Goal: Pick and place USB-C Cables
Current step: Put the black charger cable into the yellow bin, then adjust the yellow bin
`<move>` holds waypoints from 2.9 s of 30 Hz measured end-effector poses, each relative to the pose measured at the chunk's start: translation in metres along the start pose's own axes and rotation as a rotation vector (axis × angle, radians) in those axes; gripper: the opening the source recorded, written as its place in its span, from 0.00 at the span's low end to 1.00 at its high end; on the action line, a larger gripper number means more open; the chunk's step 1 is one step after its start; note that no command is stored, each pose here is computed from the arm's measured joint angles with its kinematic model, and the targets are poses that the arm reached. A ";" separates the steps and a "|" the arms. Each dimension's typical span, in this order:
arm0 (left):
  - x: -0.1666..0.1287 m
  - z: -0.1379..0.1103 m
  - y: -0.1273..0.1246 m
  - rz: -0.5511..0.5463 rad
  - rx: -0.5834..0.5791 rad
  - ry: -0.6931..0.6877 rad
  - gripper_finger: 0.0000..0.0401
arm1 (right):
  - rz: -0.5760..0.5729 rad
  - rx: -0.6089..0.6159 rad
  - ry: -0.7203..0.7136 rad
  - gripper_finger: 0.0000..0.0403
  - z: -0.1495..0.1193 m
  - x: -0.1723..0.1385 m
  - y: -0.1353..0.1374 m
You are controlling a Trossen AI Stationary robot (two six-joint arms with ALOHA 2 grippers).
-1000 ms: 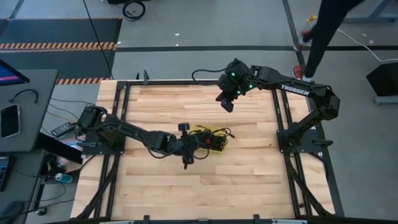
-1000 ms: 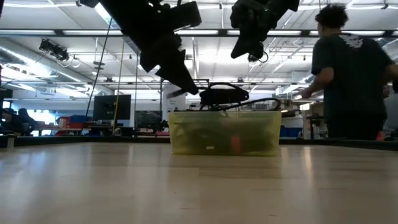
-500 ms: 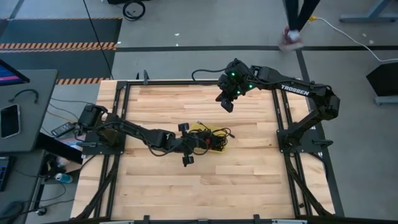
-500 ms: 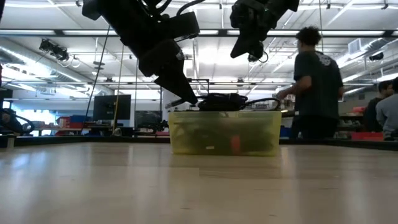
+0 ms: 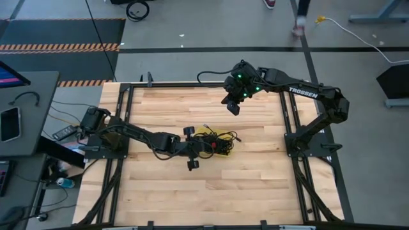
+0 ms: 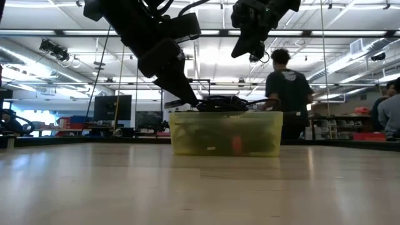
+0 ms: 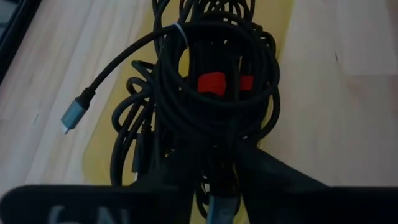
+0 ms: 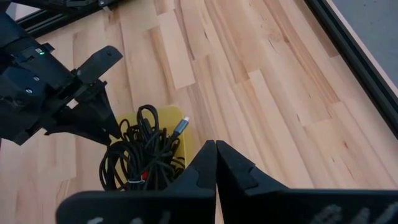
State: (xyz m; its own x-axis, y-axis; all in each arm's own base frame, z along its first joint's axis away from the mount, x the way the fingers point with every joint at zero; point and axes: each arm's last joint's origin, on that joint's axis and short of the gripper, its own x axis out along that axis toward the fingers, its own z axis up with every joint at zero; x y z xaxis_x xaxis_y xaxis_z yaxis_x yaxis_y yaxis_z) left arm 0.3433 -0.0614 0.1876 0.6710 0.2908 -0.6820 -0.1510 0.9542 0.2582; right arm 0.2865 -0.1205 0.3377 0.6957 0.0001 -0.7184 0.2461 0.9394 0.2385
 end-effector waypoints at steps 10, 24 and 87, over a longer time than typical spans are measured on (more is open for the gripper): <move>-0.003 0.013 0.000 0.006 0.045 -0.079 0.45 | 0.000 0.000 0.000 0.01 0.000 0.000 0.000; -0.001 0.035 0.026 0.057 0.206 -0.049 0.42 | 0.000 0.011 0.000 0.02 0.000 0.000 0.000; -0.040 0.042 0.051 0.241 0.160 0.406 0.01 | -0.091 -0.001 0.167 0.00 -0.025 0.017 0.047</move>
State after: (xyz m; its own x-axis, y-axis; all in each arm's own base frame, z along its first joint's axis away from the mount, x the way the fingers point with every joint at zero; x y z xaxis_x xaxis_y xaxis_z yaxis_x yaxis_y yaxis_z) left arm 0.3394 -0.0275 0.2563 0.2893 0.5360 -0.7931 -0.1320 0.8430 0.5215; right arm 0.2933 -0.0677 0.3207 0.5484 -0.0281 -0.8357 0.3022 0.9385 0.1668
